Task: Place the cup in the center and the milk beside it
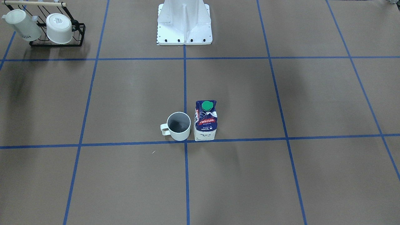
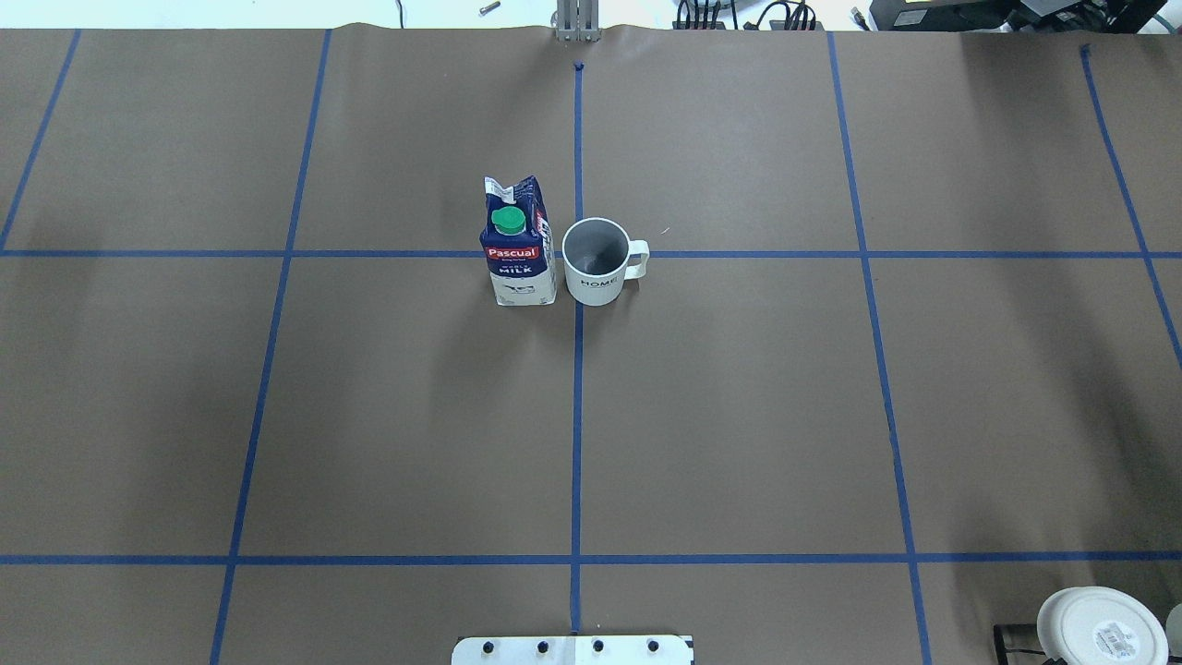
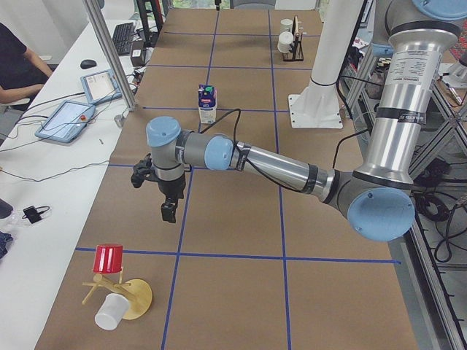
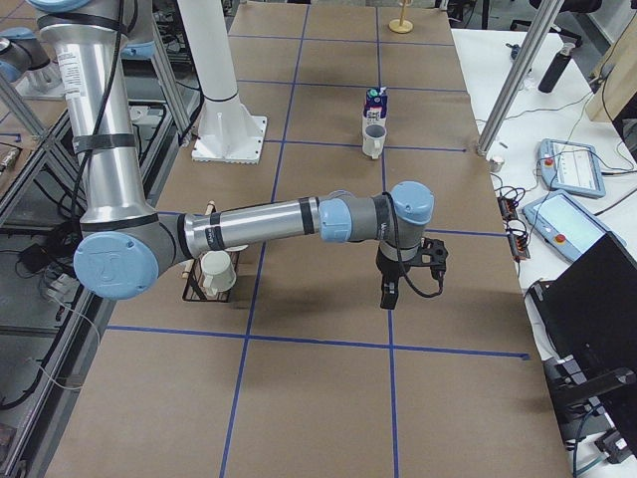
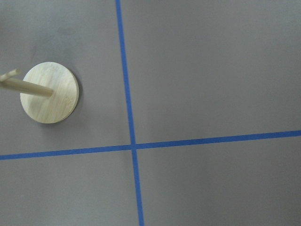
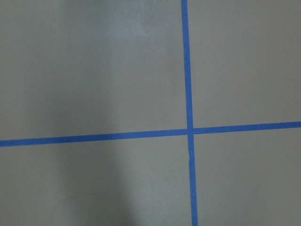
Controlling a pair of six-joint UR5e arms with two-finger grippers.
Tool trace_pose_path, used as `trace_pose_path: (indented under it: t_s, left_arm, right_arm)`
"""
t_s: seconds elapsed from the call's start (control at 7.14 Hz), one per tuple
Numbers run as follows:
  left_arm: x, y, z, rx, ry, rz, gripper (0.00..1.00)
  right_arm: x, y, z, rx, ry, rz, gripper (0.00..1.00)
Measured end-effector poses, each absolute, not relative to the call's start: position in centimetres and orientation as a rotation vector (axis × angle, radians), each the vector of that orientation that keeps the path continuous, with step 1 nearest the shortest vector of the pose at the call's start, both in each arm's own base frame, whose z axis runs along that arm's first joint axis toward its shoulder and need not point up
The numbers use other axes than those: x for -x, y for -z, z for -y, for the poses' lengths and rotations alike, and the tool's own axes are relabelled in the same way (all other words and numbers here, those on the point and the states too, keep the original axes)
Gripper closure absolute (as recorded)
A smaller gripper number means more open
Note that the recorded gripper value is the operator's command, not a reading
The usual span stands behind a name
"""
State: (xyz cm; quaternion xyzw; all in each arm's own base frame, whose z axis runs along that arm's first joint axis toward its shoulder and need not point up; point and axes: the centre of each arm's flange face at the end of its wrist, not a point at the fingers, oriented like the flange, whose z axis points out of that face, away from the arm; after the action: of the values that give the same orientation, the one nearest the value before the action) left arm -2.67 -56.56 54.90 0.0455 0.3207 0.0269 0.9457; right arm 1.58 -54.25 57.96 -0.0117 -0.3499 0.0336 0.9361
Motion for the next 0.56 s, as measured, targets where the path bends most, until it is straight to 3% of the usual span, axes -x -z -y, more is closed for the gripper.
trace_pose_path:
  t_s: [0.56]
  left_arm:
    - [3.7, -61.2, 55.7, -0.027, -0.022, -0.652, 0.02]
  right_arm:
    - [-4.3, -60.4, 51.6, 0.072, -0.127, 0.734, 0.0]
